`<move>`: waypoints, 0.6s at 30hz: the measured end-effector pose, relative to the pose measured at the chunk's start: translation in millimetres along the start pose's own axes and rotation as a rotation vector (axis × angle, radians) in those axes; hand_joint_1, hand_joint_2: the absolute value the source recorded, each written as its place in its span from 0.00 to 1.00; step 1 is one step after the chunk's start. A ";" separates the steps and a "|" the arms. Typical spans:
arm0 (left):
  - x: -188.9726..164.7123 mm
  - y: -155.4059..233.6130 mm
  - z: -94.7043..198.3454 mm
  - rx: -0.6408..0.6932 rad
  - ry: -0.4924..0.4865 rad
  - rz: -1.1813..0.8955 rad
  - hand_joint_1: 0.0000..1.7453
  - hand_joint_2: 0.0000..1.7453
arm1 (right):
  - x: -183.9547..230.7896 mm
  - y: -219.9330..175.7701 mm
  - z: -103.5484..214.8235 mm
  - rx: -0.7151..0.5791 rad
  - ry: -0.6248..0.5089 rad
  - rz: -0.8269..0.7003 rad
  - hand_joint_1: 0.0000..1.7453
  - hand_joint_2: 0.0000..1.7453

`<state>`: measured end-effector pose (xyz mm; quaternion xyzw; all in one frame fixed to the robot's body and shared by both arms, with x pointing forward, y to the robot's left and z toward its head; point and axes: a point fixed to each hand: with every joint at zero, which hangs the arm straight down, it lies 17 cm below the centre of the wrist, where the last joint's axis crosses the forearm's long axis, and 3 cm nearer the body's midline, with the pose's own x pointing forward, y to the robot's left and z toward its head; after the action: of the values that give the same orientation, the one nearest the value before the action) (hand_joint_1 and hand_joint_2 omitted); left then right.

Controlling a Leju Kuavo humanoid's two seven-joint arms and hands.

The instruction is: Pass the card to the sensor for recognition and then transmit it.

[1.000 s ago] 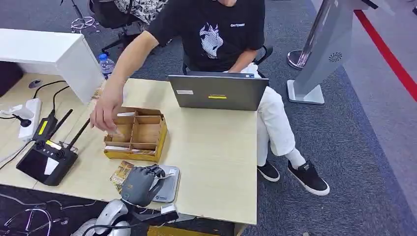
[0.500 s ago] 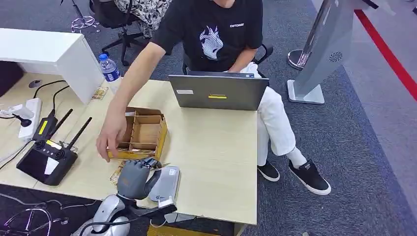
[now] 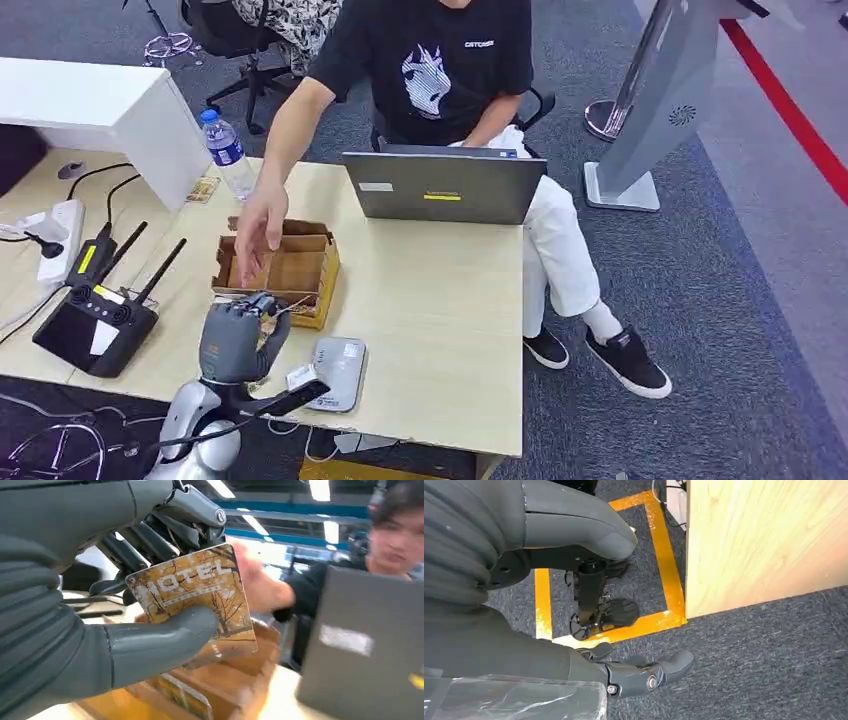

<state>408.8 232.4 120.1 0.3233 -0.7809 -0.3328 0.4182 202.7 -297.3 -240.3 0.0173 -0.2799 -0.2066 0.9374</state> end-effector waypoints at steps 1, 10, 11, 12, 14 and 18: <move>-7.3 8.5 -1.3 0.020 0.012 0.001 1.00 1.00 | -0.1 0.0 0.0 0.000 0.000 0.002 0.00 1.00; -50.9 52.2 0.4 0.116 0.091 -0.036 1.00 1.00 | 0.0 -0.1 0.0 -0.002 0.000 -0.005 0.00 1.00; -53.0 54.3 0.9 0.120 0.094 -0.039 0.98 1.00 | -0.1 -0.1 0.0 -0.003 0.000 -0.005 0.00 1.00; -54.4 56.0 1.1 0.124 0.096 -0.042 0.55 1.00 | -0.2 0.1 0.0 -0.003 0.000 -0.005 0.00 1.00; -56.8 58.8 1.7 0.131 0.100 -0.047 0.18 1.00 | -0.1 0.1 -0.1 -0.003 0.000 -0.007 0.00 1.00; -59.0 62.7 1.9 0.140 0.099 -0.054 0.10 1.00 | -0.1 0.2 -0.1 -0.004 0.000 -0.009 0.00 1.00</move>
<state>419.0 314.8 143.0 0.3889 -0.7716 -0.2721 0.4235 202.7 -297.1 -240.3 0.0167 -0.2795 -0.2113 0.9365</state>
